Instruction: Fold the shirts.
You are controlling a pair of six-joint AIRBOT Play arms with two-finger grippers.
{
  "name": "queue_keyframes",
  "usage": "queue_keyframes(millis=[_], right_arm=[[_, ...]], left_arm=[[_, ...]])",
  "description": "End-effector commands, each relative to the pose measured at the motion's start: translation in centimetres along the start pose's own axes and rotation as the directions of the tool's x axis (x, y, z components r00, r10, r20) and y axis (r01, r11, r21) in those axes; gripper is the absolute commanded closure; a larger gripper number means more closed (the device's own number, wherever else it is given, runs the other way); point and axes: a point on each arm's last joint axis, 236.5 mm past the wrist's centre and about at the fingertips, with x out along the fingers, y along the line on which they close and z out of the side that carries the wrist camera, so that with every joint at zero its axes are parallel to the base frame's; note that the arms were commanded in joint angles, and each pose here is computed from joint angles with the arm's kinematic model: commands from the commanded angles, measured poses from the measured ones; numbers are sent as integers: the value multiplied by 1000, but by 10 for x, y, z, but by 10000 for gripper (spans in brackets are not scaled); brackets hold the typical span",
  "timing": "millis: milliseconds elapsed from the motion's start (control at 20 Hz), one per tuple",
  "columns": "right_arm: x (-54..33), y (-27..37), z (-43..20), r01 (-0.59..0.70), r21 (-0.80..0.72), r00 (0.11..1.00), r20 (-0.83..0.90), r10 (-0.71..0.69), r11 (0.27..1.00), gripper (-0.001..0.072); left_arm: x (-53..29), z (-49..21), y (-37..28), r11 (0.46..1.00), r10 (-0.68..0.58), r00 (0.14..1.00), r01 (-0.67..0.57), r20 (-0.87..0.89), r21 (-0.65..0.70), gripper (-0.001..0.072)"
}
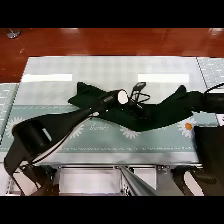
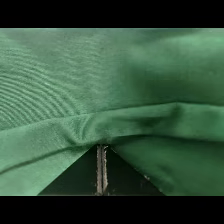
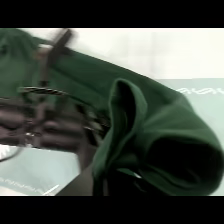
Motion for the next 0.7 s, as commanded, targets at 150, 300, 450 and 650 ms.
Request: queue_keyframes(millis=[150,300,450,650], right_arm=[[4,14,12,-22,-4,998,61,22,1000,693],[4,29,17,-86,15,993,78,85,996,693],[8,63,22,-181,-17,978,99,182,983,693],[40,119,39,-264,-78,961,69,269,961,693]], left_arm=[[-54,51,-11,987,-128,991,132,47,-89,683],[-138,99,23,984,-106,980,127,171,-122,683],[-240,130,62,977,-71,950,127,304,-171,682],[-381,114,127,976,155,898,-75,412,-203,682]])
